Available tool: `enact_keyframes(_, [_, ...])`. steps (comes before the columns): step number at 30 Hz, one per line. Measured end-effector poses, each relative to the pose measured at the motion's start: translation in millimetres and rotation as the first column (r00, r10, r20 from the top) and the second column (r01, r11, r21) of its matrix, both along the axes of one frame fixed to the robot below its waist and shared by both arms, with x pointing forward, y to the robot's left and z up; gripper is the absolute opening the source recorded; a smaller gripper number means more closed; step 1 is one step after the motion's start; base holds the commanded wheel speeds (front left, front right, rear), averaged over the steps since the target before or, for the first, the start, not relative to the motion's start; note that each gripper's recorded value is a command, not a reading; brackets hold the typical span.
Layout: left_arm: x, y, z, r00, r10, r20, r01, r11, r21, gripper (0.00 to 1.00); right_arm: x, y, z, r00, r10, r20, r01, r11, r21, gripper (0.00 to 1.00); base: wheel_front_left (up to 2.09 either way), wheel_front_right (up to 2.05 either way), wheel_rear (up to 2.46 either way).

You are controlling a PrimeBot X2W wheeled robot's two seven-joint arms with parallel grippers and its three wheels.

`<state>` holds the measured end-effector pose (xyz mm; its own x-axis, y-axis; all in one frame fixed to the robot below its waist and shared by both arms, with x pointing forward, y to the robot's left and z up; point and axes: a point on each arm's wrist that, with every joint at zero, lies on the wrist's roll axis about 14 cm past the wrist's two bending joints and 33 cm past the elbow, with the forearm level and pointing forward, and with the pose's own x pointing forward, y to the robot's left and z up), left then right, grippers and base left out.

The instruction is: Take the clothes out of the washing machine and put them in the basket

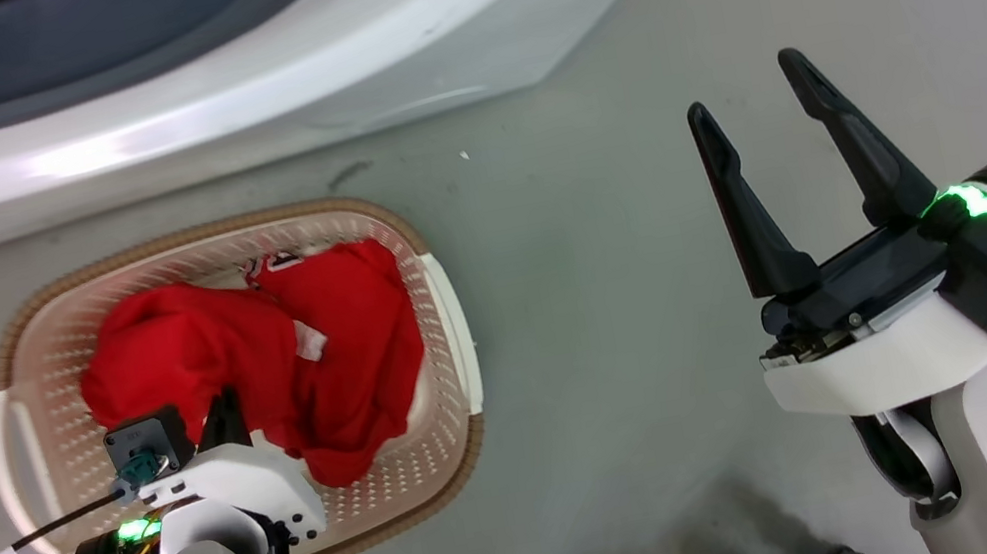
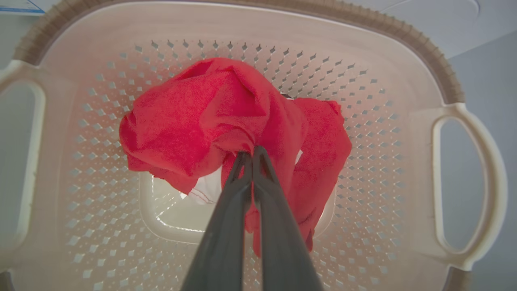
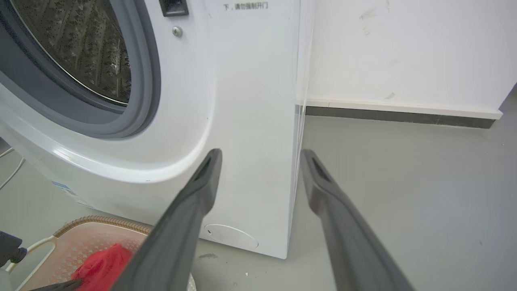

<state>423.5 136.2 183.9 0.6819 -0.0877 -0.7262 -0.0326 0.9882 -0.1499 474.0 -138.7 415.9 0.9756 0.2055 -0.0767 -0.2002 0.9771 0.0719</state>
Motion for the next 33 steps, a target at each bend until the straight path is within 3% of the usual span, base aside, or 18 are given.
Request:
enact_keyframes(12, [-40.7, -4.5, -75.5, 0.968, -0.016, -0.251, 0.025, 0.999, 0.033, 0.0, 0.9, -18.8, -46.0, 0.995, -0.043, -0.094, 0.041, 0.999, -0.023, 1.0, 0.0, 0.0, 0.0])
enact_keyframes(13, [-40.6, -6.1, -76.8, 0.967, -0.017, -0.255, 0.026, 0.999, 0.03, 0.29, 0.1, -19.9, -47.6, 0.994, -0.045, -0.099, 0.043, 0.999, -0.025, 1.0, 0.0, 0.0, 0.0])
enact_keyframes(15, [-33.8, -8.0, -74.7, 0.97, -0.015, -0.241, 0.022, 0.999, 0.024, 1.0, -0.8, -21.5, -48.0, 0.994, -0.05, -0.101, 0.047, 0.999, -0.028, 1.0, 0.0, 0.0, 0.0])
enact_keyframes(25, [-35.8, -2.4, -28.5, 0.985, 0.032, -0.171, -0.032, 0.999, 0.001, 1.0, -7.3, -17.2, -14.4, 0.998, -0.044, -0.042, 0.043, 0.999, -0.016, 1.0, 0.0, 0.0, 0.0])
enact_keyframes(33, [-32.0, 7.2, 40.9, 0.996, 0.086, -0.008, -0.087, 0.995, -0.042, 1.0, -33.8, -22.2, 27.9, 0.997, -0.069, 0.017, 0.069, 0.997, -0.022, 1.0, 0.0, 0.0, 0.0])
